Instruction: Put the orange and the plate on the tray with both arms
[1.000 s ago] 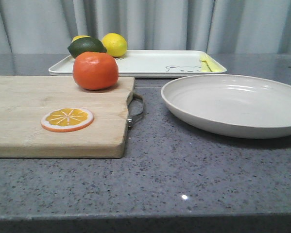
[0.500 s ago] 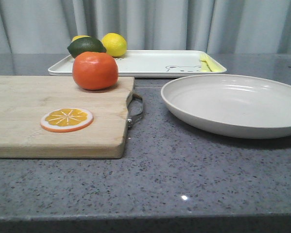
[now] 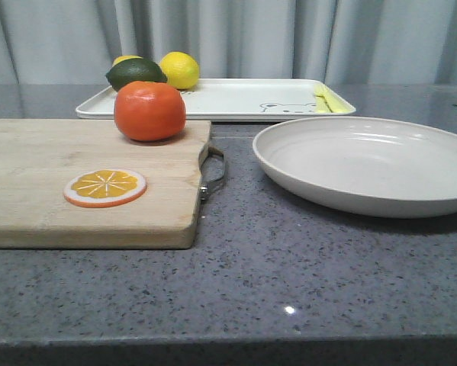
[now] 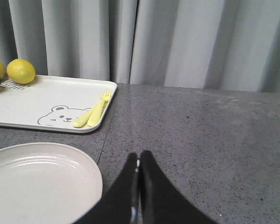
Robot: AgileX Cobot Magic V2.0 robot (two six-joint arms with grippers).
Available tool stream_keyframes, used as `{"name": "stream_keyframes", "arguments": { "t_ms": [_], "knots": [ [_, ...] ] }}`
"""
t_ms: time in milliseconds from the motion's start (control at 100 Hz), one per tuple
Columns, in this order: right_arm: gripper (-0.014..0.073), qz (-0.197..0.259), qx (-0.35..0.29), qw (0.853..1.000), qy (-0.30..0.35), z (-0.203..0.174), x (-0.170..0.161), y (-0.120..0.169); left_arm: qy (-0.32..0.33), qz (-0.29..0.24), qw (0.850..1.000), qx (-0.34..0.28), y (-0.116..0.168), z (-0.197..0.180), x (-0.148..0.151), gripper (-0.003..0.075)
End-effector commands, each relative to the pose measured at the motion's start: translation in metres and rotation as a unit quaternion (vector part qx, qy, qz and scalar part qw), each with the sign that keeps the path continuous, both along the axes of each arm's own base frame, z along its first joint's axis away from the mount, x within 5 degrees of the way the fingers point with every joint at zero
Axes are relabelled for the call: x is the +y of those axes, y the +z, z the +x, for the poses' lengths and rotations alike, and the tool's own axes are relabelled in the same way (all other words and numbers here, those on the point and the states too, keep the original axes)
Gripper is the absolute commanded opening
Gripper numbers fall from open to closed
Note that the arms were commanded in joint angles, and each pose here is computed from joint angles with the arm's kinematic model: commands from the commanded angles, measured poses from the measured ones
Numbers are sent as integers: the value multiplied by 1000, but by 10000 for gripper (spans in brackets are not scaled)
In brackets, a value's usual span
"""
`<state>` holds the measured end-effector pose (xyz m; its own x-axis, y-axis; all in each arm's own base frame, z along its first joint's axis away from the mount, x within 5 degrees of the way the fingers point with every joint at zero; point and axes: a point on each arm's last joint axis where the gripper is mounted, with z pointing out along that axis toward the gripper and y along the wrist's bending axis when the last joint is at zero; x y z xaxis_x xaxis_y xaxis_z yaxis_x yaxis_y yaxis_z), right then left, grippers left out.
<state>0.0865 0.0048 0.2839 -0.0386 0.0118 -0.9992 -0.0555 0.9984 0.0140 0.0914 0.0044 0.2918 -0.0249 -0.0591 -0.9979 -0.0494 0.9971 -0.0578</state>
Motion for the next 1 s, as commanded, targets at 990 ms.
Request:
{"name": "stream_keyframes", "arguments": {
  "t_ms": [990],
  "knots": [
    [-59, 17, -38, 999, 5, 21, 2, 41, 7, -13, 999, -50, 39, 22, 3, 78]
  ]
}}
